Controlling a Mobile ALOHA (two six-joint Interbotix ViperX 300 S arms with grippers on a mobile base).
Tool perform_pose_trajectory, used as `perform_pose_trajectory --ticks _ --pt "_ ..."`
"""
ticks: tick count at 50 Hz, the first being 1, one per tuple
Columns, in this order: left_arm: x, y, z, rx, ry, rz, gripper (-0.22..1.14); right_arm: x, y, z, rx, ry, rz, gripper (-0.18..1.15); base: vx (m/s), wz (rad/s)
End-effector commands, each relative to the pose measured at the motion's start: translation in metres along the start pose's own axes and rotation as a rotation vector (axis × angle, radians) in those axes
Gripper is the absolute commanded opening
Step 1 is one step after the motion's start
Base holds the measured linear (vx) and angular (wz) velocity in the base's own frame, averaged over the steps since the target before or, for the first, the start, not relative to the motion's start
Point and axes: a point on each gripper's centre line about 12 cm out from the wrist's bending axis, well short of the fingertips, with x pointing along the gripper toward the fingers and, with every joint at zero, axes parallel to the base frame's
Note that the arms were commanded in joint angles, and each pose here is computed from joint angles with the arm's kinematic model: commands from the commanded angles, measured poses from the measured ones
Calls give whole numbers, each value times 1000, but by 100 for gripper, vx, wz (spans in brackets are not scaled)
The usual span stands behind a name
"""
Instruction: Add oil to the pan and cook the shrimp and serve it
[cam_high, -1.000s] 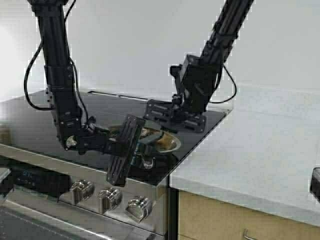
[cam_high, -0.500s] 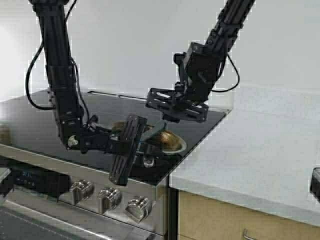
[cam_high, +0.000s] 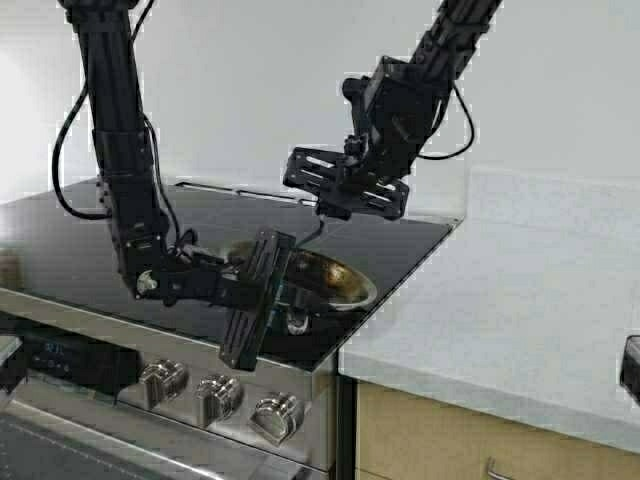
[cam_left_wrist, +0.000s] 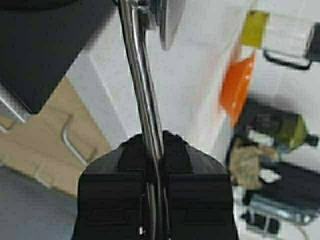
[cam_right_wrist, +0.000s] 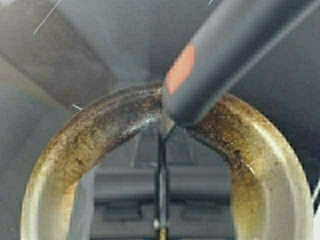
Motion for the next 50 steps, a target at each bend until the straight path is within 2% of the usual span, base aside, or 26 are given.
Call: perform_pose_trajectory --ticks 1,11,25,42,50 --pt "2 -22 3 41 -2 -52 3 -8 19 33 10 -67 43 7 0 0" --pt "1 -18 2 29 -8 -52 3 -12 21 37 12 -67 47 7 0 0" --pt "3 0 2 -29 -24 -99 3 -41 13 80 29 -134 43 7 0 0" --pt "2 13 19 -129 -66 -333 3 -90 -1 101 42 -181 29 7 0 0" --pt "-3 15 36 -165 -100 -363 3 -104 -6 100 44 -196 23 7 0 0"
